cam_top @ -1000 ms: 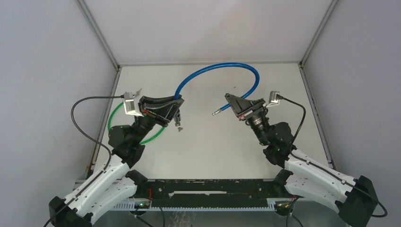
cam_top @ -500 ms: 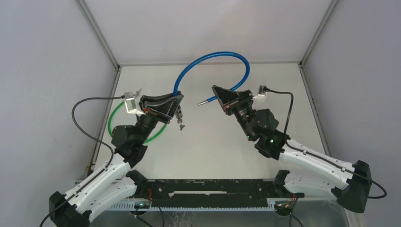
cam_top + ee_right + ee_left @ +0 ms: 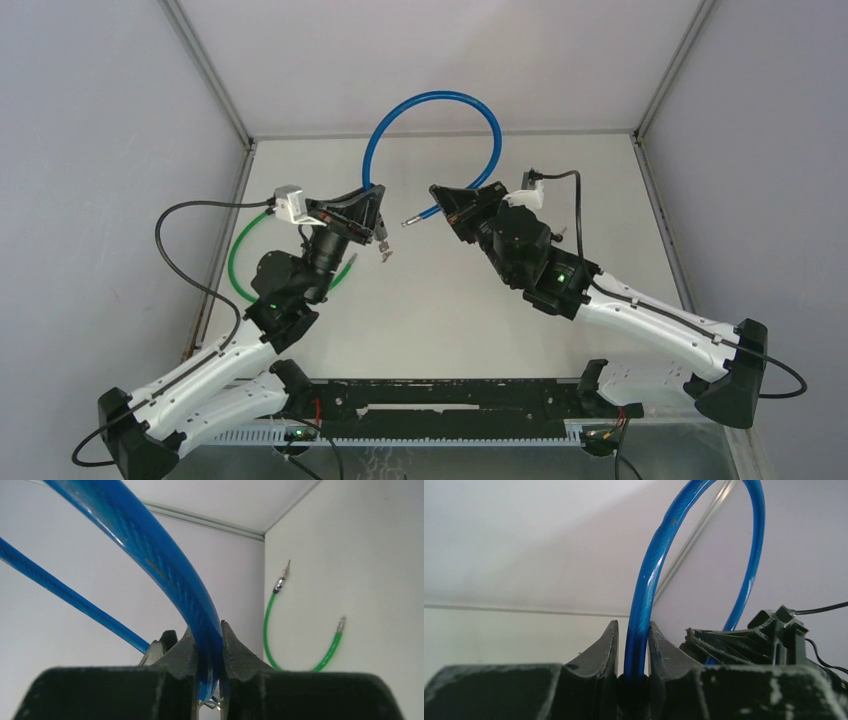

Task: Lock with the key
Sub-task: Lock the lock.

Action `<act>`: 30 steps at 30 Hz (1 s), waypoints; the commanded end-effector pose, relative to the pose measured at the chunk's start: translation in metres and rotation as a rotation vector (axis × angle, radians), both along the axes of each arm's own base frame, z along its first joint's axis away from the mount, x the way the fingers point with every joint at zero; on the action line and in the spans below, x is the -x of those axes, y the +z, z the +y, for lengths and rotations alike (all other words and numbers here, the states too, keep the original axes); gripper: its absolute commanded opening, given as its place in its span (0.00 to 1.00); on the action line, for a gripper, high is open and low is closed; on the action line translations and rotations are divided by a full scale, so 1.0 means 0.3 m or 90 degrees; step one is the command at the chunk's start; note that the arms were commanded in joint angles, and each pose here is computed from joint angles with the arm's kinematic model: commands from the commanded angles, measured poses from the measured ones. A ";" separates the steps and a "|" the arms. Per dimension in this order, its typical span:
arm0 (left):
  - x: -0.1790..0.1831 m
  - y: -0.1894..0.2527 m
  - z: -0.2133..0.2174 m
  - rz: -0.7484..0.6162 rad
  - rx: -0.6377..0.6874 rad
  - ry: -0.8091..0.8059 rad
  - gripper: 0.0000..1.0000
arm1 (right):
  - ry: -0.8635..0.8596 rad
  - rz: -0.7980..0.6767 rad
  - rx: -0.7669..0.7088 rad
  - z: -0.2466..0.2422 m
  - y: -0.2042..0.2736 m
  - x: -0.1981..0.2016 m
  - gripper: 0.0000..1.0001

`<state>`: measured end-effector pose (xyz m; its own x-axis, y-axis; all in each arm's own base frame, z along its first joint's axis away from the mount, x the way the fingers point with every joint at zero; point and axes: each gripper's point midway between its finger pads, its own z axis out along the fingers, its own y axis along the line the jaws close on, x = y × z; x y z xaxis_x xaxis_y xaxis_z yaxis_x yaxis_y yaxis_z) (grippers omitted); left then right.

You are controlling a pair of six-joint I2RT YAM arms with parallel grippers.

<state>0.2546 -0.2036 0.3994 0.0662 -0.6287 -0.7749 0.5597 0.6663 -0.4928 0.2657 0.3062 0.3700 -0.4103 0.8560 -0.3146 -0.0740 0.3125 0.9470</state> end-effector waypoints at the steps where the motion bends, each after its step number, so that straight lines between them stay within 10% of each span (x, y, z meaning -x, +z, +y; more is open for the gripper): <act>1: -0.003 0.115 0.049 -0.030 0.037 0.046 0.00 | 0.009 -0.018 -0.022 0.014 0.091 0.012 0.00; 30: 0.038 0.124 -0.011 -0.079 -0.023 -0.003 0.00 | 0.064 0.040 -0.045 0.104 0.057 -0.028 0.00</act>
<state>0.2595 -0.2103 0.3874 0.0792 -0.5635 -0.8223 0.5439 0.7157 -0.4381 0.2740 0.3341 0.3505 -0.5048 0.8098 -0.2988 -0.0141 0.3384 0.9409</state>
